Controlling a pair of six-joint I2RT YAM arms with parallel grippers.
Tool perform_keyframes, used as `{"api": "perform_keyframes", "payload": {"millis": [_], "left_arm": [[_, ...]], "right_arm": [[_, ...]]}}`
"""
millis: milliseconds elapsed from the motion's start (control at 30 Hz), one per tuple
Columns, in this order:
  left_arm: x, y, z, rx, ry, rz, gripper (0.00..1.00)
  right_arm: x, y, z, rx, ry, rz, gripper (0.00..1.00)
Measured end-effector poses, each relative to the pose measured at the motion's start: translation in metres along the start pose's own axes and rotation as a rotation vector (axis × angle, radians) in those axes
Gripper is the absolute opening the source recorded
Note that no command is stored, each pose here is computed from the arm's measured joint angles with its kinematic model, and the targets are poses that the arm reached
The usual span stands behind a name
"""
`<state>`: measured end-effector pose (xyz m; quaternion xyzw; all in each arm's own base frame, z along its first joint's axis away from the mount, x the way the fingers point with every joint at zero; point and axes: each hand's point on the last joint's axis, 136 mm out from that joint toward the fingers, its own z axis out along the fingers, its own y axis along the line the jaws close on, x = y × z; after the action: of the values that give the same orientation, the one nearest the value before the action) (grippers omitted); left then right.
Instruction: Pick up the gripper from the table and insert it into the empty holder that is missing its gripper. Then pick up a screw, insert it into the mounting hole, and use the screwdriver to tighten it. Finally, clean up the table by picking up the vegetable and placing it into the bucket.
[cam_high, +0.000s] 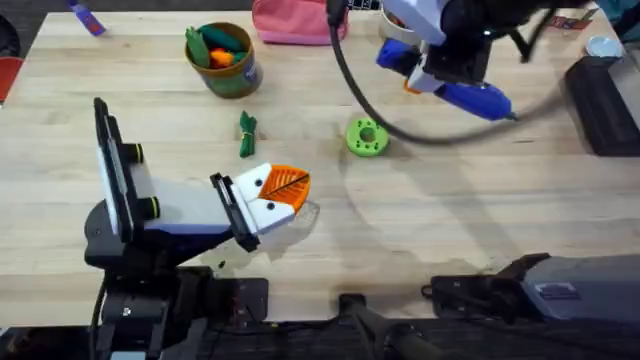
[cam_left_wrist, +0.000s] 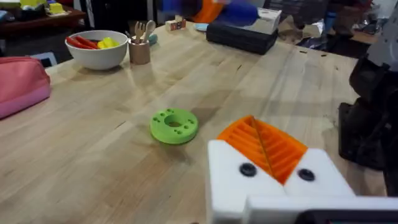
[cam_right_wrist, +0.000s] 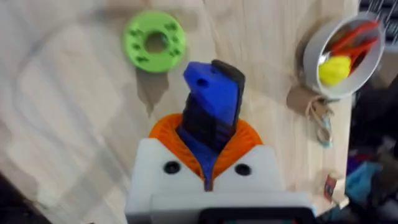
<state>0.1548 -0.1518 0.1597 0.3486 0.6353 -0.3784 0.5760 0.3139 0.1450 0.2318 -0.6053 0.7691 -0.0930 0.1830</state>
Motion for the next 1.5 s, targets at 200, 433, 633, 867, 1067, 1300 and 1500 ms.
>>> {"api": "perform_keyframes", "payload": {"millis": [200,433,633,867,1067,1300,1500], "left_arm": [[0.0,0.0,0.0,0.0,0.0,0.0,0.007],[0.0,0.0,0.0,0.0,0.0,0.0,0.007],[0.0,0.0,0.0,0.0,0.0,0.0,0.007],[0.0,0.0,0.0,0.0,0.0,0.0,0.007],[0.0,0.0,0.0,0.0,0.0,0.0,0.007],[0.0,0.0,0.0,0.0,0.0,0.0,0.007],[0.0,0.0,0.0,-0.001,0.0,0.004,0.278]], "right_arm": [[0.05,-0.025,0.054,-0.056,0.167,0.056,0.024],[0.101,-0.043,0.114,-0.072,0.248,0.134,0.024],[0.121,-0.03,0.154,-0.097,0.263,0.108,0.024],[0.121,-0.012,0.18,-0.112,0.212,0.053,0.024],[0.122,-0.008,0.183,-0.123,0.209,0.044,0.369],[0.121,-0.01,0.183,-0.112,0.205,0.039,0.986],[0.119,-0.01,0.18,-0.102,0.21,0.111,0.987]]}}
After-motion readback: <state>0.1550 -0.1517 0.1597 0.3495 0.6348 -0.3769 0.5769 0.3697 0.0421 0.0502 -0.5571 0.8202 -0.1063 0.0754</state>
